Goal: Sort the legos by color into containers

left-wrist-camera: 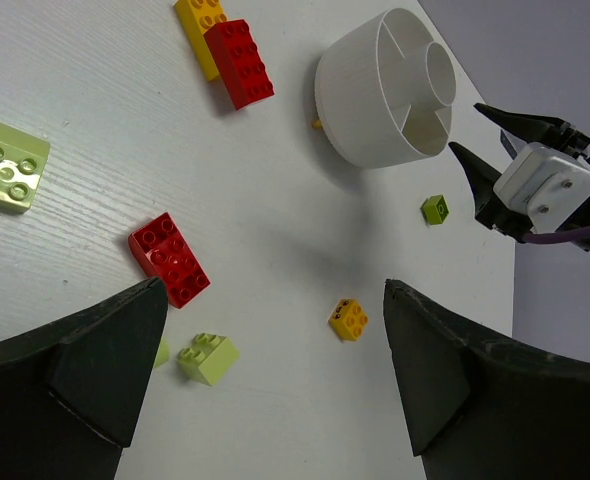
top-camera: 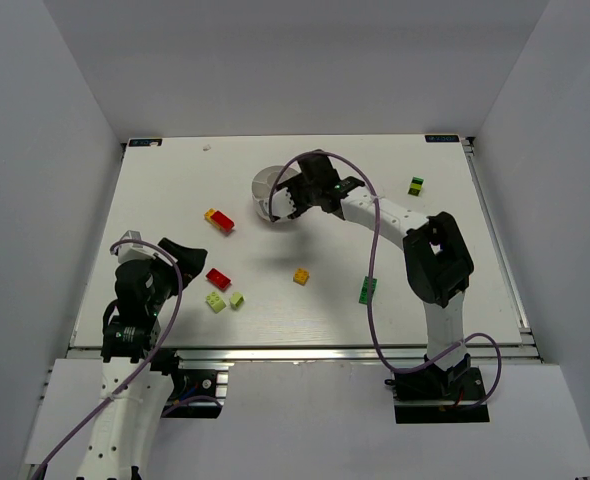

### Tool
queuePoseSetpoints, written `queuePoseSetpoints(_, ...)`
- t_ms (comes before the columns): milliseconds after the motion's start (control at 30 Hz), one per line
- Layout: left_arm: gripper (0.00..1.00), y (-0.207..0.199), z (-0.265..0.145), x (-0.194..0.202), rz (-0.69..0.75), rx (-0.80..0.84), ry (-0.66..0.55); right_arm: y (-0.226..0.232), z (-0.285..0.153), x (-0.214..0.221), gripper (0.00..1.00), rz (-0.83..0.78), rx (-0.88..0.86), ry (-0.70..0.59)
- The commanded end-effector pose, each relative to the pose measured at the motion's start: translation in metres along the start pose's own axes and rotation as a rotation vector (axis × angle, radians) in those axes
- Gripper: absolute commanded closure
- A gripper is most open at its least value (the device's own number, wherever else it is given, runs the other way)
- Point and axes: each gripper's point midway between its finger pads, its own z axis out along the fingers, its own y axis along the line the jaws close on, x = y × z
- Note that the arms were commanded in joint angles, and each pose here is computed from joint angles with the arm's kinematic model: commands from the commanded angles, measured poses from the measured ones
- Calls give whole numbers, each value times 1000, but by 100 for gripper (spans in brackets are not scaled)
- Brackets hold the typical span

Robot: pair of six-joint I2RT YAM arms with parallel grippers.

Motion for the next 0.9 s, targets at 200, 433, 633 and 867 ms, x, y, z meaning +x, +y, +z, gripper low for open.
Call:
queuePoseSetpoints(200, 26, -11, -1, -5, 11, 40, -1, -52, -51, -1, 49, 417, 123, -69)
queuePoseSetpoints(433, 100, -19, 6, 2, 4, 92, 38, 14, -68, 34, 94, 1212, -17, 8)
queuePoseSetpoints(633, 55, -24, 7, -3, 15, 89, 39, 83, -77, 75, 35, 1662, -108, 57)
queuePoseSetpoints(867, 32, -24, 7, -7, 1, 76, 22, 99, -78, 105, 11, 1619, -58, 106)
